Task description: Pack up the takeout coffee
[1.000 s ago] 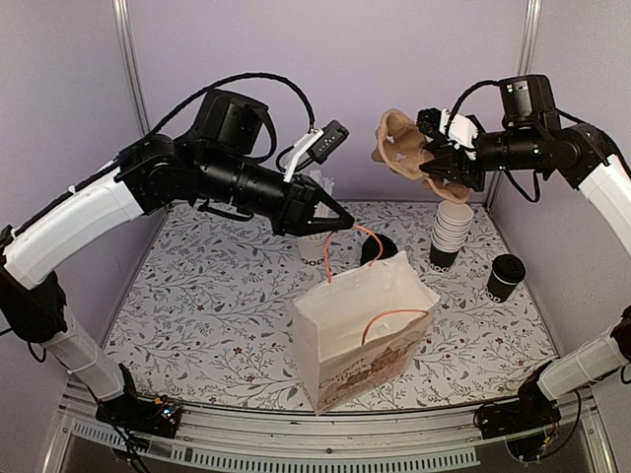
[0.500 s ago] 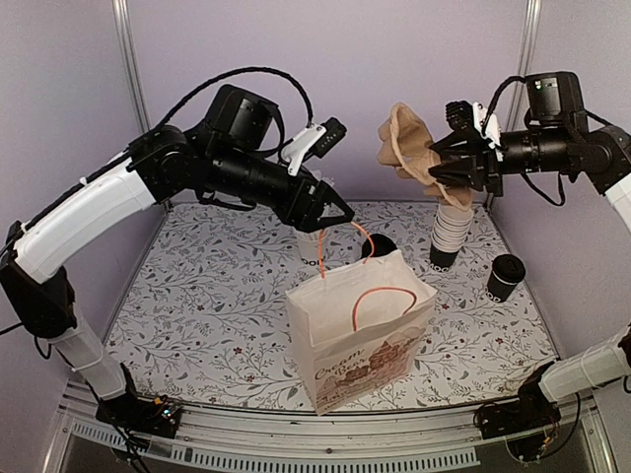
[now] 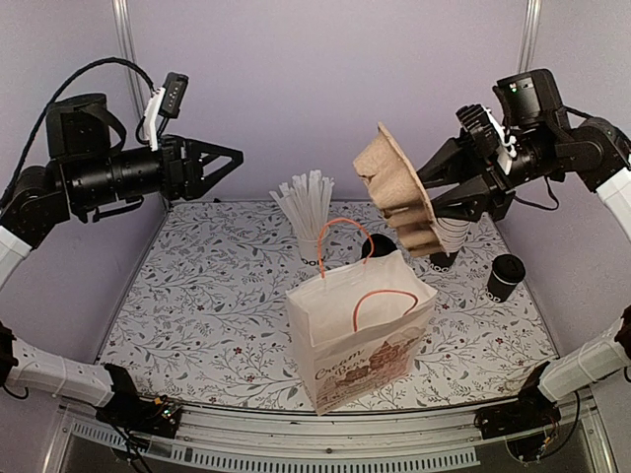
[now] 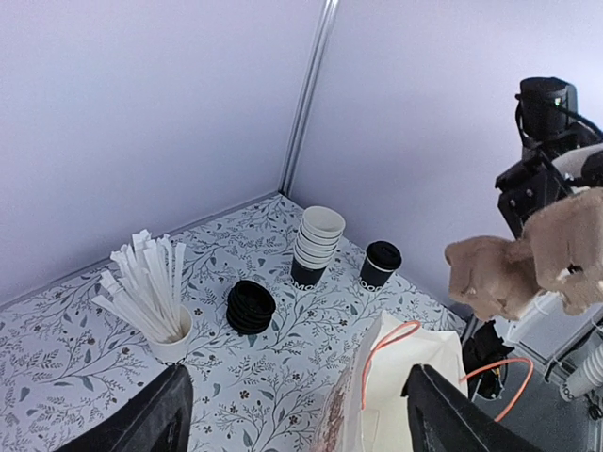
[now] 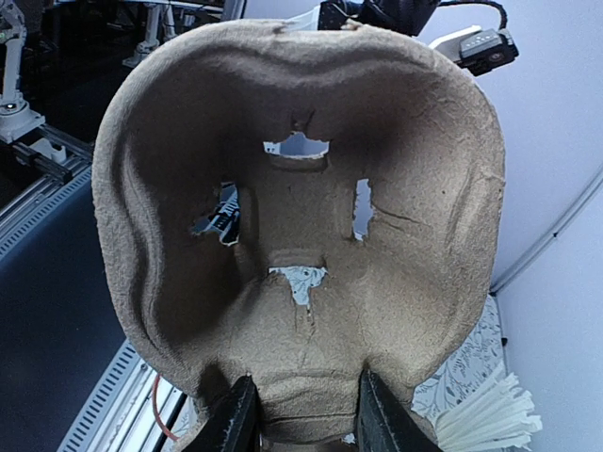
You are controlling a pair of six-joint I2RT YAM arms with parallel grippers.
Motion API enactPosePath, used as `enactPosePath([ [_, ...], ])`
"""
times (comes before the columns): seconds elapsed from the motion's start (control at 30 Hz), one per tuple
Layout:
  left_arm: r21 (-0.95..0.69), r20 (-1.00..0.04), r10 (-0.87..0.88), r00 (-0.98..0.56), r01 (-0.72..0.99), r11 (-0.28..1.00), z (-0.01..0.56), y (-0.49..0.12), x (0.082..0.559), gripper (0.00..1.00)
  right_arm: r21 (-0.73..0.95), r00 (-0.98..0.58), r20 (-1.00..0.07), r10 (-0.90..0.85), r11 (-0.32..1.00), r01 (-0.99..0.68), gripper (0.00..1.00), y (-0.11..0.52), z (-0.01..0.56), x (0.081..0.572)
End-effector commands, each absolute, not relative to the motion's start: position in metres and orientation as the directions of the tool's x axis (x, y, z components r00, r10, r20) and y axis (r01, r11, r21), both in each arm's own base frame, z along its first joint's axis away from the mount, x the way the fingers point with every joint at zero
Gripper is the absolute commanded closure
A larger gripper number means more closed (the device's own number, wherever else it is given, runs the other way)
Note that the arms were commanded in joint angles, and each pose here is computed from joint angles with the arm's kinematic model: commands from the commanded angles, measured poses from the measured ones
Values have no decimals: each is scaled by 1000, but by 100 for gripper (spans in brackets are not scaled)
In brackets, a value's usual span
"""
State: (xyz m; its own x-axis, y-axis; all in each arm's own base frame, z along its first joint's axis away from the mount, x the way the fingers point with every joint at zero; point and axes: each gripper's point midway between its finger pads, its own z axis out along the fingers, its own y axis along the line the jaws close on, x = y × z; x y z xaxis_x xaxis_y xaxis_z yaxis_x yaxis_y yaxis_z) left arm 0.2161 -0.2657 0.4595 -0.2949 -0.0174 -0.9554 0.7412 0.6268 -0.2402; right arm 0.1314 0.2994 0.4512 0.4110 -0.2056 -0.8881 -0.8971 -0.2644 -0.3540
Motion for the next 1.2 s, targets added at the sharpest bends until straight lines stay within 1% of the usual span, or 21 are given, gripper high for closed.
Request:
enactPosePath([
  [0.0,-292,-942,-81,-325,679,674,452,-254,228,20,-288,382,-907,-175,-402,-869,65,305,437,99],
  [0.3,-310,-933,-77,-352,674,671,439,-257,230,20,-227,352,-909,-222,-444,-867,66,321,401,109],
  [0.7,-300,-931,-56,-360,673,676,427,-253,228,20,-146,309,-896,-318,-448,-882,67,337,352,128],
  [1.03,-294,-929,-44,-367,662,690,412,-249,231,20,-102,293,-850,-438,-409,-907,67,340,315,142],
  [1.17,-292,-927,-34,-373,664,688,406,-250,231,20,-96,285,-822,-493,-373,-923,67,341,303,151],
])
